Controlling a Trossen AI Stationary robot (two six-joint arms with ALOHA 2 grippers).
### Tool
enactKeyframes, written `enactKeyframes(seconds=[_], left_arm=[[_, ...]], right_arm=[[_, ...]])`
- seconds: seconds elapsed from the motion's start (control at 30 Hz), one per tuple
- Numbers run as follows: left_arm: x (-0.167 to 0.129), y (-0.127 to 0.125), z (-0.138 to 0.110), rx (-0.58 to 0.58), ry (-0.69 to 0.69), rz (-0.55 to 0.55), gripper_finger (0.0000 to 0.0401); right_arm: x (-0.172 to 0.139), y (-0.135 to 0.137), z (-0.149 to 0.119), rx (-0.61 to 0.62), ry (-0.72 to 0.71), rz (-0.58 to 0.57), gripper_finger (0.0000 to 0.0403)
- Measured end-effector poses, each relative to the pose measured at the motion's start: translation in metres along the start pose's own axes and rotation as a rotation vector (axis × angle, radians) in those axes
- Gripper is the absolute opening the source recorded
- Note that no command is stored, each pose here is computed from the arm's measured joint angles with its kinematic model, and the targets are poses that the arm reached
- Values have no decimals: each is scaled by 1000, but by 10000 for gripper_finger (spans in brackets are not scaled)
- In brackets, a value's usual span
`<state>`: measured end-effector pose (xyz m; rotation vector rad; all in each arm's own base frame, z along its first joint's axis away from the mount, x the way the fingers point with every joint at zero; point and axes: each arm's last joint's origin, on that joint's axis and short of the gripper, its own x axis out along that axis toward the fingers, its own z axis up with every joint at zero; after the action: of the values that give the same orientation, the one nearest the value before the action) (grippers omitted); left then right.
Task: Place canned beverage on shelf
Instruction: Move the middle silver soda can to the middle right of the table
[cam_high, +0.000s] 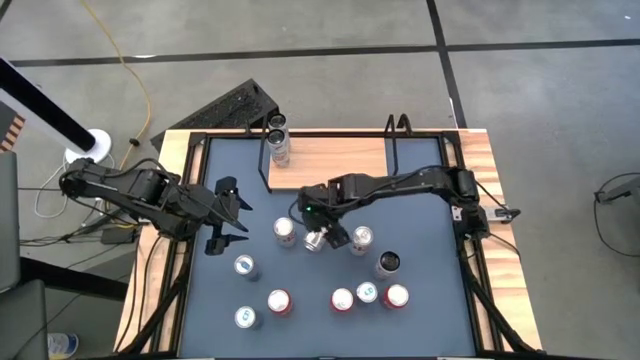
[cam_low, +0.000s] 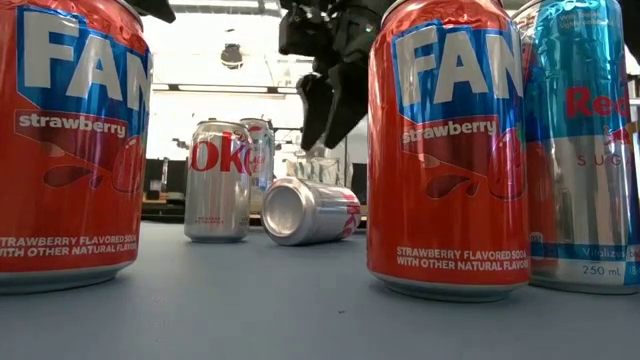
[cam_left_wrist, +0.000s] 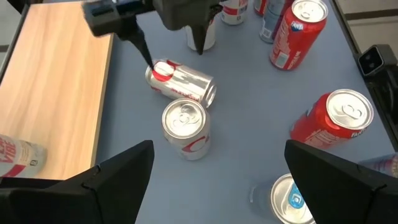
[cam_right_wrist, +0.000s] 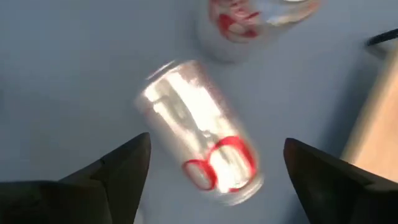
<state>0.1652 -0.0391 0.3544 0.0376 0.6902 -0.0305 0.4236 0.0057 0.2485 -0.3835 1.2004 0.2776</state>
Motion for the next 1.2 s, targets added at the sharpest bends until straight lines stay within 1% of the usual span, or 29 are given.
enactKeyframes(seconds=[0.13,0.2,0.33,0.43,0.57,0.63,0.77,0.87,0.93,1.03,1.2], left_arm=[[0,0,0,-12,0,4,352],[0,0,0,-17,0,5,352],[0,0,0,-18,0,6,352],[0,0,0,-14,0,11,352],[0,0,0,-11,1,12,352],[0,0,0,-10,3,13,352],[0,0,-1,-9,5,16,352],[0,1,-1,-8,3,32,352],[0,1,-1,-8,3,37,352],[0,1,-1,-8,2,38,352],[0,1,0,-7,2,38,352]], right_arm=[[-1,0,1,-111,-1,-9,335],[-1,-1,0,-140,3,-11,330],[7,-7,-2,-159,11,-9,327],[22,-11,-4,-183,36,4,327],[45,-9,-5,-231,97,17,327],[53,-8,-7,-236,121,30,327],[62,-12,-9,-243,132,36,327],[63,-13,-7,-248,120,8,323],[63,-16,-6,-241,108,-20,313],[63,-17,-6,-224,120,-38,284],[66,-19,-8,-189,136,-31,213]])
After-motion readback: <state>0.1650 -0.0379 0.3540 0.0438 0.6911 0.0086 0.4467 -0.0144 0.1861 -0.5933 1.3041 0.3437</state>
